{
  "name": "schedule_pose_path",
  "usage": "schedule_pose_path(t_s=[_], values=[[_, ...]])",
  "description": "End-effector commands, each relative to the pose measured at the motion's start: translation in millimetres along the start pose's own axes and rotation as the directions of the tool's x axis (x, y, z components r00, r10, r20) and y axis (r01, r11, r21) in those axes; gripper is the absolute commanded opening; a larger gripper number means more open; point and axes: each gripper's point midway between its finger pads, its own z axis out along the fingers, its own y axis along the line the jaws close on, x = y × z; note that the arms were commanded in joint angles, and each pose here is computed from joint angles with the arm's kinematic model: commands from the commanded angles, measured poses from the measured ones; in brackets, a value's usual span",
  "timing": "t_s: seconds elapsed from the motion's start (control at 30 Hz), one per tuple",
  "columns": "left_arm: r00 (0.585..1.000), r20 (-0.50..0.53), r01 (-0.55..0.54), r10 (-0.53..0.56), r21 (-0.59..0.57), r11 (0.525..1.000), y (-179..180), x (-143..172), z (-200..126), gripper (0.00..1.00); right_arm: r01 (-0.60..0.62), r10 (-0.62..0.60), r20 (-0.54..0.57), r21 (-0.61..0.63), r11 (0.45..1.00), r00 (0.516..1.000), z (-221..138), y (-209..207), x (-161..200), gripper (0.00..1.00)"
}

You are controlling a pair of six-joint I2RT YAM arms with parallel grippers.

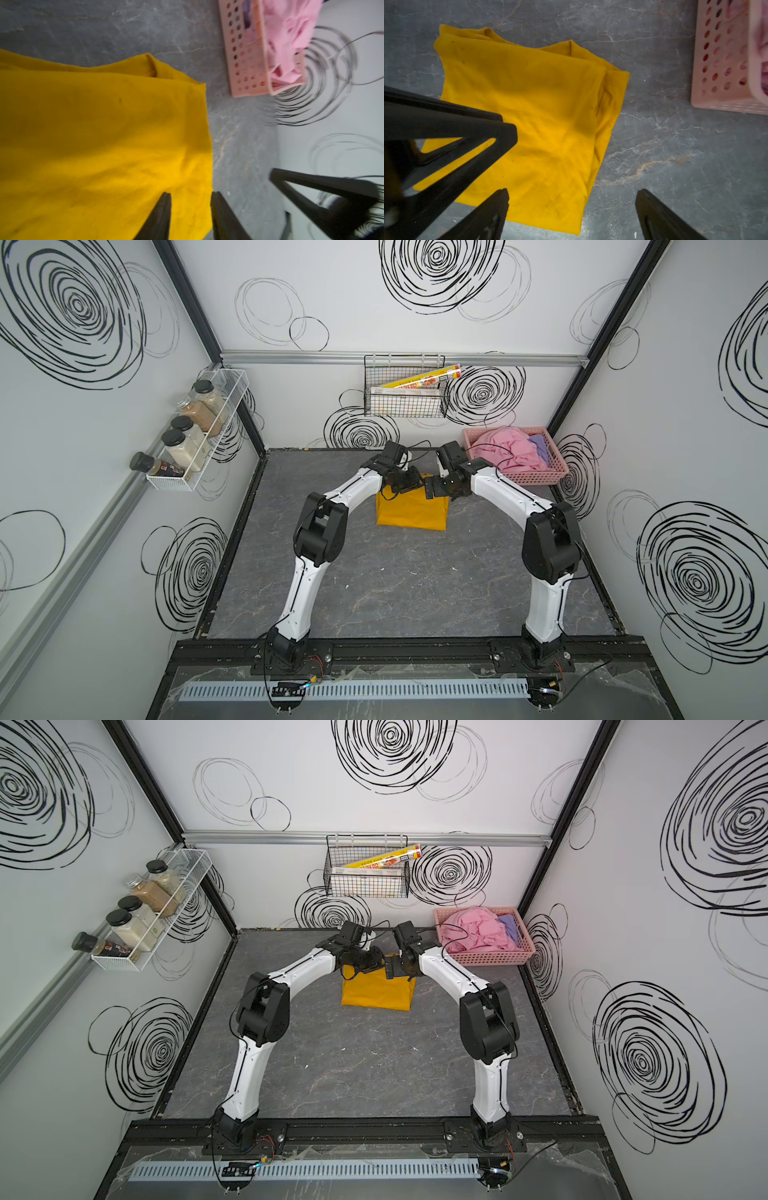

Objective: Fold and stack t-shirts
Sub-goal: Move the T-shirt to the corner of the board.

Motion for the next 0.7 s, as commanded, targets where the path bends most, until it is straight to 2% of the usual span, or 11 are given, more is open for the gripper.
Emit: schedule_pose_path(t_s=[0.0, 0.1, 0.17, 0.33, 0.47, 0.67], values=[[0.994, 0.051, -0.076, 0.093, -0.273, 0.959, 46.7, -8.5, -1.9, 0.19, -0.027, 0.022, 0.100, 0.052, 0.998, 0.995, -36.5, -14.1, -15.3, 1.00], [0.996, 0.025, -0.076, 0.089, -0.338, 0.938, 67.9, 1.7, 9.0, 0.04, -0.030, 0.024, 0.107, 0.057, 0.998, 0.994, -42.5, -17.0, -13.8, 1.00], [0.997, -0.002, -0.071, 0.075, -0.354, 0.932, 78.8, 10.5, 18.9, 0.00, -0.030, 0.024, 0.095, 0.059, 0.998, 0.995, -41.3, -19.8, -5.5, 1.00], [0.998, -0.048, -0.052, 0.035, -0.406, 0.912, 108.3, 24.0, 36.9, 0.00, -0.040, 0.035, 0.102, 0.053, 0.998, 0.994, -45.9, -23.1, -4.3, 1.00], [0.999, -0.049, -0.012, -0.013, -0.466, 0.885, 143.7, 25.4, 36.4, 0.01, -0.048, 0.040, 0.113, 0.061, 0.997, 0.993, -49.7, -26.8, -5.8, 1.00], [0.996, 0.019, 0.084, -0.089, -0.558, 0.825, 212.5, -0.5, -5.7, 0.02, -0.050, 0.042, 0.106, 0.067, 0.997, 0.993, -45.4, -30.1, -2.1, 1.00]])
